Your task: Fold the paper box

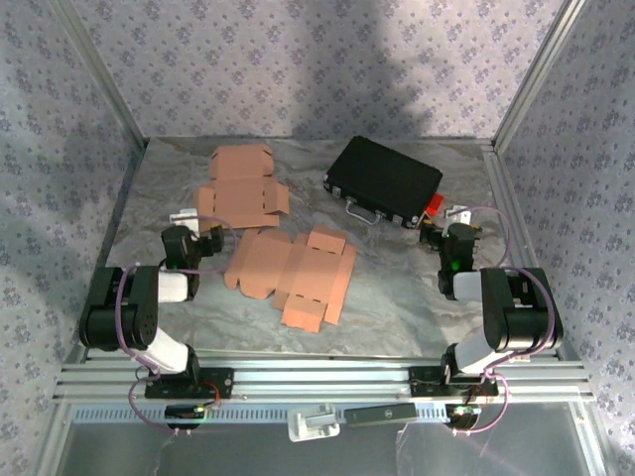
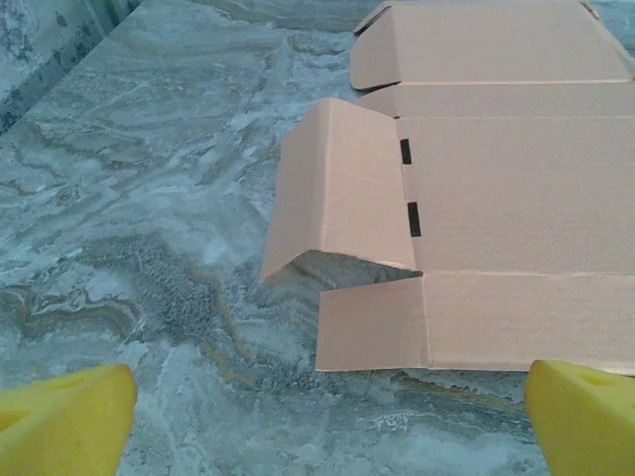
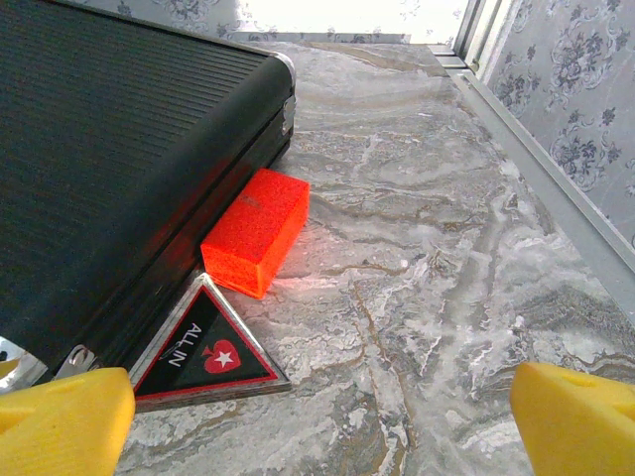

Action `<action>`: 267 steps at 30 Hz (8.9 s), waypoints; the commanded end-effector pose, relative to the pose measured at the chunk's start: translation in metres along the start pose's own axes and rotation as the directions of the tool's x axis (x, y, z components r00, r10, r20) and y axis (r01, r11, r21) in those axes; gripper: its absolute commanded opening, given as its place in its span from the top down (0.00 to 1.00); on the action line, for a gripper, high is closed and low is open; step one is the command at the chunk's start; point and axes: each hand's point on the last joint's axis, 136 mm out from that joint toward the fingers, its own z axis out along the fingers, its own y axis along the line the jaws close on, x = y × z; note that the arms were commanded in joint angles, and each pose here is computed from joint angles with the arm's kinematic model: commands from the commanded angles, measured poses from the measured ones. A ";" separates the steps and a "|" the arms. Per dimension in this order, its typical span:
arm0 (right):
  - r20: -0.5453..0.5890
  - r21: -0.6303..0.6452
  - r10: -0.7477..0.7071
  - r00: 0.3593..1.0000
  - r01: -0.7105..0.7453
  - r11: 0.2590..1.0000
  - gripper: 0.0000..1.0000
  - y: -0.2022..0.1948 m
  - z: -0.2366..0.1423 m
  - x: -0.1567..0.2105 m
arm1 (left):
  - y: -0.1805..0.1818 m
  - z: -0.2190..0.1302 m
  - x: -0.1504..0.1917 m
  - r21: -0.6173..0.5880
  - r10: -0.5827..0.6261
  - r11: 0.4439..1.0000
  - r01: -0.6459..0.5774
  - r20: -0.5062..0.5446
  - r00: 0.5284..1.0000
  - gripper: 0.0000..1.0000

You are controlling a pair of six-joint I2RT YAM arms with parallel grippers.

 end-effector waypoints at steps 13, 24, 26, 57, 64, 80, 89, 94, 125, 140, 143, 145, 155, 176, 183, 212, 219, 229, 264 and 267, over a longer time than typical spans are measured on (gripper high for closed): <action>0.198 -0.096 0.219 0.955 -0.204 0.974 0.01 -0.002 -0.146 -0.172 | -0.040 -0.186 -0.196 0.057 0.006 0.998 -0.035 0.443 0.897 0.01; -0.382 -0.353 0.328 0.864 -0.465 0.812 0.01 0.067 -0.227 -0.172 | -0.168 -0.167 -0.127 0.264 -0.224 0.871 0.415 -0.538 0.812 0.40; -0.473 -0.334 0.227 0.851 -0.412 0.848 0.03 0.092 -0.232 -0.128 | -0.181 -0.180 -0.094 0.233 -0.162 0.912 0.337 -0.551 0.819 0.42; -0.755 -0.415 0.054 0.653 -0.540 0.732 0.25 0.241 -0.228 0.064 | -0.238 -0.192 0.114 0.267 -0.144 0.818 0.509 -0.763 0.630 0.48; -0.765 -0.408 0.051 0.642 -0.545 0.733 0.25 0.242 -0.226 0.070 | -0.235 -0.193 0.121 0.269 -0.139 0.818 0.508 -0.765 0.629 0.50; -0.778 -0.395 0.050 0.626 -0.550 0.736 0.26 0.240 -0.222 0.080 | -0.247 -0.194 0.124 0.296 -0.152 0.768 0.568 -0.778 0.610 0.85; -0.782 -0.367 0.102 0.614 -0.587 0.721 0.26 0.231 -0.220 0.076 | -0.249 -0.208 0.085 0.336 -0.211 0.692 0.639 -0.752 0.624 1.00; -0.772 -0.360 0.190 0.607 -0.663 0.656 0.18 0.224 -0.221 0.055 | -0.245 -0.221 0.052 0.353 -0.257 0.639 0.684 -0.740 0.622 1.00; -0.876 -0.190 0.384 0.291 -0.941 0.280 0.35 0.293 -0.165 0.031 | -0.236 -0.228 0.018 0.342 -0.358 0.483 0.806 -0.763 0.538 1.00; -0.794 -0.255 0.459 0.399 -0.904 0.345 0.88 0.272 -0.172 -0.013 | -0.221 -0.228 0.013 0.334 -0.387 0.473 0.815 -0.753 0.533 1.00; -0.784 -0.278 0.457 0.420 -0.896 0.346 1.00 0.271 -0.176 -0.027 | -0.223 -0.229 0.012 0.337 -0.382 0.468 0.817 -0.757 0.530 0.94; -0.775 -0.296 0.457 0.437 -0.889 0.348 1.00 0.270 -0.179 -0.037 | -0.223 -0.229 0.010 0.336 -0.381 0.466 0.818 -0.758 0.529 0.72; -0.601 -0.302 0.535 0.594 -0.788 0.537 1.00 0.207 -0.215 -0.113 | -0.198 -0.248 -0.024 0.359 -0.380 0.554 0.751 -0.694 0.612 0.21; -0.519 -0.047 0.504 0.690 -0.612 0.790 1.00 0.247 -0.210 -0.127 | -0.192 -0.248 -0.012 0.343 -0.332 0.620 0.706 -0.700 0.632 0.30; -0.666 -0.017 0.554 0.500 -0.753 0.658 1.00 0.314 -0.167 -0.079 | -0.183 -0.252 0.001 0.375 -0.272 0.664 0.647 -0.684 0.676 0.43; -0.640 0.185 0.697 0.324 -0.815 0.549 1.00 0.298 -0.157 -0.046 | -0.246 -0.240 -0.007 0.156 0.147 0.979 -0.129 -0.107 0.983 0.19; -0.640 0.189 0.703 0.311 -0.822 0.537 1.00 0.298 -0.161 -0.044 | -0.250 -0.233 0.001 0.177 0.141 0.977 -0.118 -0.123 0.982 0.64; -0.669 0.124 0.675 0.311 -0.849 0.514 0.79 0.295 -0.163 -0.040 | -0.257 -0.230 0.010 0.354 0.268 0.907 -0.229 -0.062 0.961 1.00; -0.782 0.020 0.600 0.171 -0.954 0.298 0.51 0.319 -0.157 -0.030 | -0.205 -0.198 0.017 0.492 0.216 0.861 -0.133 -0.116 0.969 1.00; -0.781 0.026 0.603 0.163 -0.956 0.292 0.60 0.319 -0.156 -0.029 | -0.206 -0.197 0.016 0.493 0.219 0.860 -0.135 -0.118 0.969 1.00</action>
